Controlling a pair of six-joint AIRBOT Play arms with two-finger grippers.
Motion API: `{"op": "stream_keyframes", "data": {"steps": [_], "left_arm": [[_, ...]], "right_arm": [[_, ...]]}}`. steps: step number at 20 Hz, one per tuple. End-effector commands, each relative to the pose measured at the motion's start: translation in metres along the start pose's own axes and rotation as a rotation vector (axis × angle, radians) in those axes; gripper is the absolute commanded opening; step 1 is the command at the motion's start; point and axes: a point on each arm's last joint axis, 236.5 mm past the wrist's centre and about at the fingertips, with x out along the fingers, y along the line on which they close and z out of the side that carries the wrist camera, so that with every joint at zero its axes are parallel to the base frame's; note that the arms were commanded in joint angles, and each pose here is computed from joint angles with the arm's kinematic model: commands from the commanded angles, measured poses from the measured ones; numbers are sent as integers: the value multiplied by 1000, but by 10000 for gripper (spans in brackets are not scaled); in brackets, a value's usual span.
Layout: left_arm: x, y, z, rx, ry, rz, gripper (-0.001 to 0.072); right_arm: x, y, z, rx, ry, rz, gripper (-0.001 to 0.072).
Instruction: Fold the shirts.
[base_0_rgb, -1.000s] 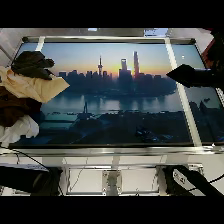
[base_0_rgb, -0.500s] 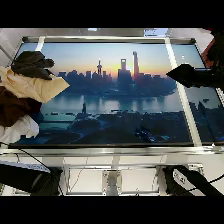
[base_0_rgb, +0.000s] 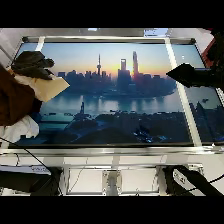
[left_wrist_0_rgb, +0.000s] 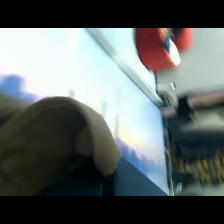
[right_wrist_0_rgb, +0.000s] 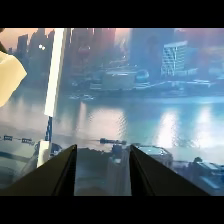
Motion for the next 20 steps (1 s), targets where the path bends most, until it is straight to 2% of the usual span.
{"op": "stream_keyframes", "data": {"steps": [1, 6, 8, 11, 13, 17, 20], "left_arm": [[35, -112, -49, 176, 116, -139, 8], [105, -234, -165, 293, 368, -354, 9], [146, -252, -212, 377, 410, -298, 9], [199, -254, -266, 503, 413, -130, 8], [226, -253, -315, 542, 486, -101, 8], [283, -222, -420, 470, 691, -70, 9], [329, -195, -464, 345, 717, -38, 9]], "right_arm": [[0, -2, 5, -35, -21, -9, 391], [0, -3, 13, -126, -55, -16, 391], [0, -4, 12, -156, -48, -19, 391], [0, -8, 7, -181, -25, -36, 391], [0, -10, 3, -219, -8, -44, 391], [1, -11, -4, -268, 19, -40, 391], [12, -22, -22, -279, 73, -44, 391]]}}
